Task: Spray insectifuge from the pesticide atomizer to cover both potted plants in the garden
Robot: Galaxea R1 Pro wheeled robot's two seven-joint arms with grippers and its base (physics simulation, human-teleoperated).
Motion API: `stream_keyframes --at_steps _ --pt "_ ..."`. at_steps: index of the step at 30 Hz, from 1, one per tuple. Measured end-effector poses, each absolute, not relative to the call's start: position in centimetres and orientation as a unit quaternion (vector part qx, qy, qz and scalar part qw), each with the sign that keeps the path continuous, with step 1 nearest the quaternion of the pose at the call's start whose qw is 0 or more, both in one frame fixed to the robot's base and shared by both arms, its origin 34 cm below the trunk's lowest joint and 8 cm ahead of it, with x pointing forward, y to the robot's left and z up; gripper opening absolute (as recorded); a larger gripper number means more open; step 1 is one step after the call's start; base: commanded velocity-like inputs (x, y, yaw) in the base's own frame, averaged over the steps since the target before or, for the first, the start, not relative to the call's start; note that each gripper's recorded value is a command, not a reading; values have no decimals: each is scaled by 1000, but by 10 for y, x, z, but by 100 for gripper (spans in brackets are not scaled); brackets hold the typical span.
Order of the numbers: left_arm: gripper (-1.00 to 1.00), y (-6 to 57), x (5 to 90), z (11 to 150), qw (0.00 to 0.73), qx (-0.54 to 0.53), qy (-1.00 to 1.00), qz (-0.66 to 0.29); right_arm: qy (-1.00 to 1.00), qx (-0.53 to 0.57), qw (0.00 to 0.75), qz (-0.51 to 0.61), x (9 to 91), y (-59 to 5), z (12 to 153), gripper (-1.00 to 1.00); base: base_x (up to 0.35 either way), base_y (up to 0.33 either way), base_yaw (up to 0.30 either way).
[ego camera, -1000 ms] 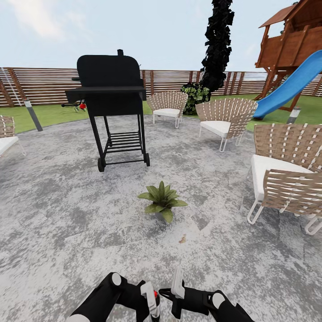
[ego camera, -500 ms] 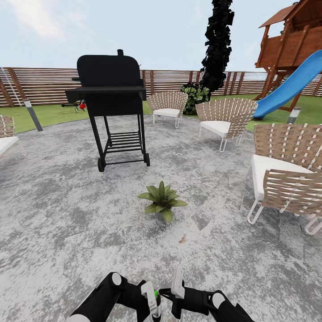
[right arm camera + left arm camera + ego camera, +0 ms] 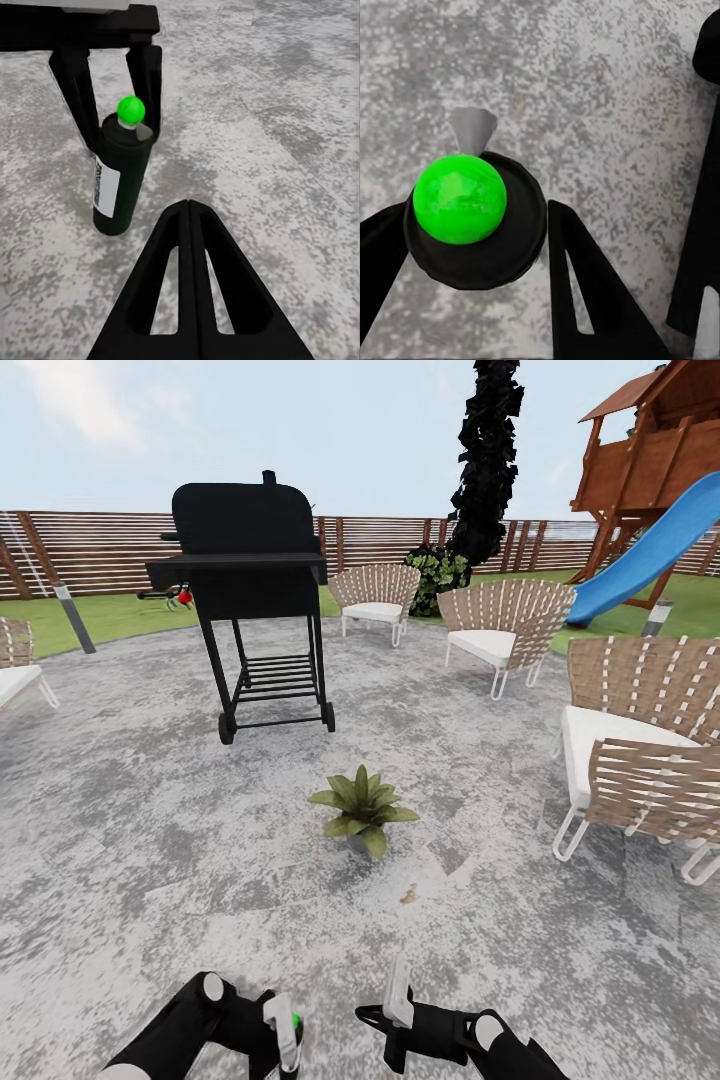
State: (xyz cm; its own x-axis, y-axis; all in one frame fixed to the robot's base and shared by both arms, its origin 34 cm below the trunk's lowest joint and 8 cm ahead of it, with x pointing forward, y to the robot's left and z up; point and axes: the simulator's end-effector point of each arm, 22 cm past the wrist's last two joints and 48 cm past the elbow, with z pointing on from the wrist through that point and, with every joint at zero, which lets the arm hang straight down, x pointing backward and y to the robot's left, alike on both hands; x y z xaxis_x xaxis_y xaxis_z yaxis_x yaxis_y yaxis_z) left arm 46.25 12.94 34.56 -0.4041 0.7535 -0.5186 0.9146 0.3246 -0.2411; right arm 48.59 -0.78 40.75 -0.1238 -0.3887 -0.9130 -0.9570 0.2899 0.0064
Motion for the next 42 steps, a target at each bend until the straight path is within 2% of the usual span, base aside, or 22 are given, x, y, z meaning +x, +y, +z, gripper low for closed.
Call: stream_keyframes --at_steps 8,9,23,30,34,42 --pt "-100 205 467 338 137 514 820 -211 675 -499 435 326 486 -8 407 -100 0 0 0" --pt "-100 211 467 337 135 514 822 -207 675 -499 435 326 486 -8 407 100 0 0 0" --pt "-100 249 486 332 152 486 847 -150 703 -493 404 315 472 -41 380 100 0 0 0" --pt "-100 289 511 337 181 348 911 -125 782 -427 415 185 502 -137 341 100 0 0 0" --pt "-100 298 506 334 160 314 928 -122 808 -400 405 152 495 -161 324 100 0 0 0" --pt "-100 305 504 334 138 283 942 -117 886 -173 431 -9 513 -261 310 100 0 0 0"
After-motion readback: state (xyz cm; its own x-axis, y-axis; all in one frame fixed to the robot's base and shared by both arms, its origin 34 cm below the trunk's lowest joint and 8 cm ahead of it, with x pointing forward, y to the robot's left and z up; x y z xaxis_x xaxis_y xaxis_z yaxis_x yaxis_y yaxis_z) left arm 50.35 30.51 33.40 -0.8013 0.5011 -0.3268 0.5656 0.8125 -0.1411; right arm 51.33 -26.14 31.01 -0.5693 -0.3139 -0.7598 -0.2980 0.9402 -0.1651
